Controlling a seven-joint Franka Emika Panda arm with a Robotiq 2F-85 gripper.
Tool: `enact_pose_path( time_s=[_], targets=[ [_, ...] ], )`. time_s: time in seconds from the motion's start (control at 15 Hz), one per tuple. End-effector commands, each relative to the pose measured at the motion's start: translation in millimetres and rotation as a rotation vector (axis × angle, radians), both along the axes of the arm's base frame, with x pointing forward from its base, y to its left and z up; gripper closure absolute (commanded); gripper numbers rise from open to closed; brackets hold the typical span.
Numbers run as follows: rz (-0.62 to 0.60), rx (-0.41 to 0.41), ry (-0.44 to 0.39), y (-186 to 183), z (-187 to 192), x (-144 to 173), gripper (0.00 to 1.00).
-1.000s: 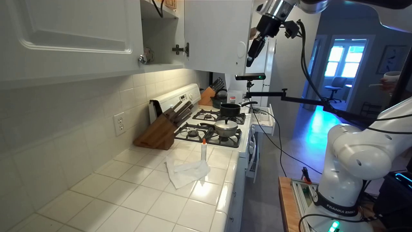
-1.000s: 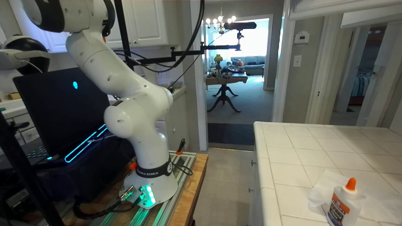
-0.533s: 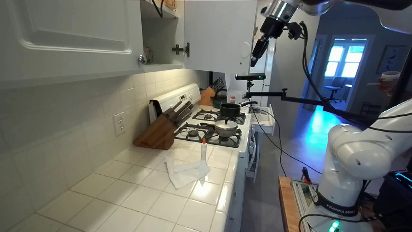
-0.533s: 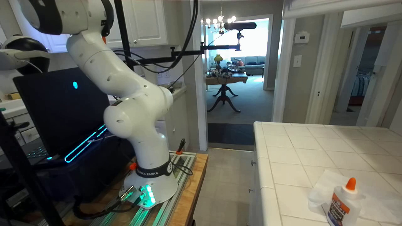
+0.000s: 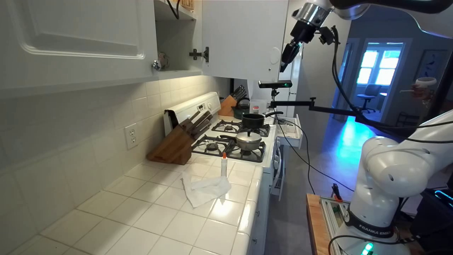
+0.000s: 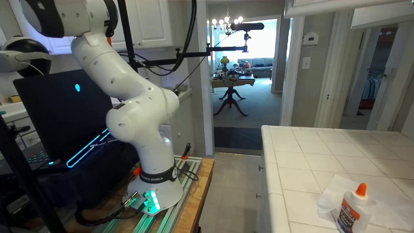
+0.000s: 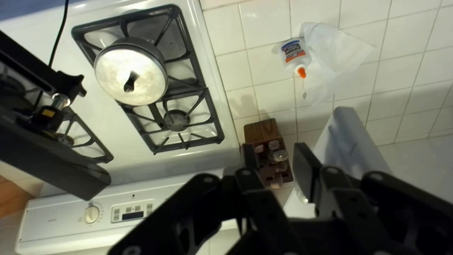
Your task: Open the right upper cabinet door.
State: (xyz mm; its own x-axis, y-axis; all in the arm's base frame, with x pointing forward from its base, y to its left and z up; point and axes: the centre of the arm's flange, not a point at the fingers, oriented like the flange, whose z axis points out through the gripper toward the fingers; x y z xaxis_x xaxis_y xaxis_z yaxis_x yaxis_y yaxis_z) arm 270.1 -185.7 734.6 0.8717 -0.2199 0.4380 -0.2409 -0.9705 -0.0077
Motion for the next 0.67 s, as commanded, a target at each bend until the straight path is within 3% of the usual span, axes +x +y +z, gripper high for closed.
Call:
enact_pose_path(
  time_s=[0.0, 0.6],
  targets=[
    [-0.06, -0.054, -0.09, -24.9, 15.9, 22.9, 0.91],
    [-0.122, -0.084, -0.169, -36.7, 26.6, 36.9, 0.91]
  ],
)
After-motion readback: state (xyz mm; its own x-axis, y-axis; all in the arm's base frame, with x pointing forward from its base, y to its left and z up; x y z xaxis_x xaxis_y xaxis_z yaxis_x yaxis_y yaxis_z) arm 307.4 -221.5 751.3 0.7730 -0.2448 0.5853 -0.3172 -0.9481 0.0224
